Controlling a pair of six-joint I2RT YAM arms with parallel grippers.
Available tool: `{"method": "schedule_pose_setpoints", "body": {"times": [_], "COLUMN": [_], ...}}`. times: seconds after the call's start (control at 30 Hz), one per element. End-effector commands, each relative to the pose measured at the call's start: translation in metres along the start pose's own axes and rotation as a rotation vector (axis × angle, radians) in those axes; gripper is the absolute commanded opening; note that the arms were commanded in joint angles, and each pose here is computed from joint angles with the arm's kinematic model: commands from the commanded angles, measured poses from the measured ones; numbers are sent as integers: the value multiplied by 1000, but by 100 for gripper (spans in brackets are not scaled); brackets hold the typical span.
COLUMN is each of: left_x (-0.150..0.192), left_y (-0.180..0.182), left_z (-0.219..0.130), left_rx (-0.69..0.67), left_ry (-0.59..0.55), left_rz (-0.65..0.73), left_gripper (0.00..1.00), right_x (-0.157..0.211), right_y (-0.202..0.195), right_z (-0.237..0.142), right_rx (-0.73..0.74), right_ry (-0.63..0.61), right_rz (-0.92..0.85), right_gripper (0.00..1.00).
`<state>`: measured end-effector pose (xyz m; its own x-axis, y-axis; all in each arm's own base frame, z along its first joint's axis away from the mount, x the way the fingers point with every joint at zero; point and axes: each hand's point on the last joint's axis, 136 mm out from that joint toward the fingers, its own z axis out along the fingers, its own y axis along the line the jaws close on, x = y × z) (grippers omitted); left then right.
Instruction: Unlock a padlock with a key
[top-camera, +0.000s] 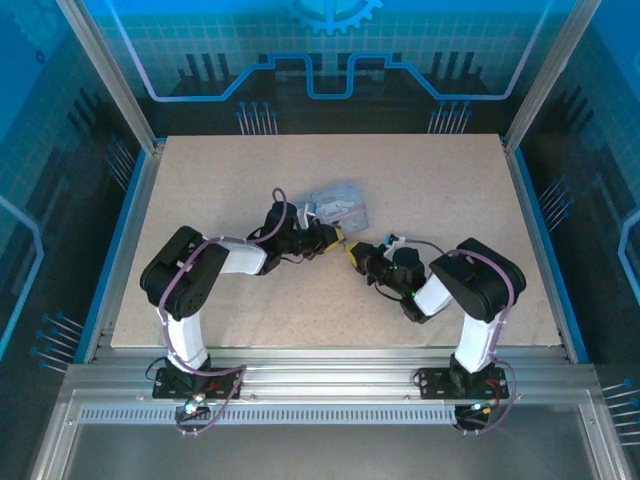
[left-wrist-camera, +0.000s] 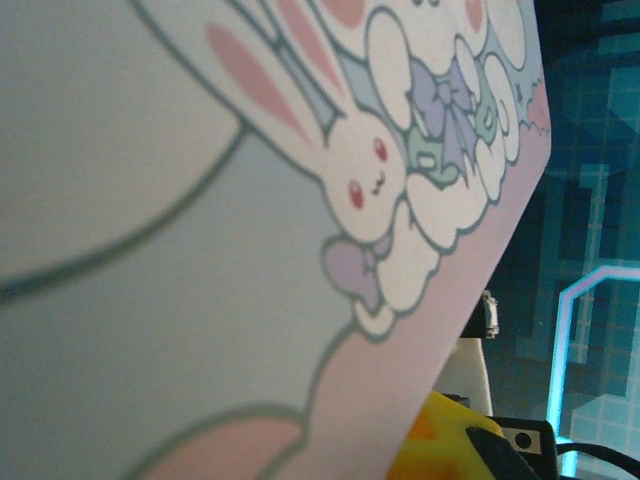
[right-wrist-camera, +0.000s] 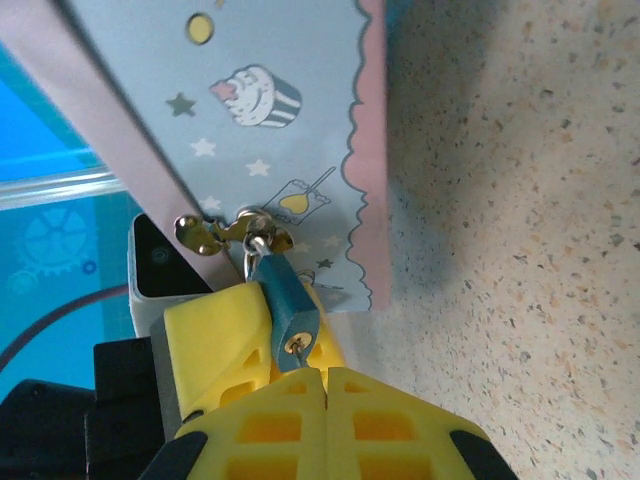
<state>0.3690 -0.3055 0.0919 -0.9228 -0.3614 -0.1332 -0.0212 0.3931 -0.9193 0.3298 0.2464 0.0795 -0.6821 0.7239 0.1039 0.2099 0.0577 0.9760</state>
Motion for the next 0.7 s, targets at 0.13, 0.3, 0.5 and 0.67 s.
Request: {"method": "schedule_pose_setpoints", "body": {"times": [0.13, 0.3, 0.5, 0.67], "left_x": [8, 8, 17, 30], "left_y": [-22, -26, -30, -29], "left_z": [0, 0, 2, 3], "left_rx": [97, 112, 123, 122], "left_ry": [45, 49, 85, 121], "left_rz": [22, 22, 22, 29], "left_gripper": [0, 0, 0, 0], "right_x": [0, -4, -3, -5], "right_y": [-4, -17, -6, 7], "right_z": [6, 10, 30, 37], "right_rx": [-7, 21, 2, -15], "right_ry": [-23, -33, 7, 12], "right_rz": [98, 187, 164, 136], "right_gripper": [0, 0, 0, 0]}}
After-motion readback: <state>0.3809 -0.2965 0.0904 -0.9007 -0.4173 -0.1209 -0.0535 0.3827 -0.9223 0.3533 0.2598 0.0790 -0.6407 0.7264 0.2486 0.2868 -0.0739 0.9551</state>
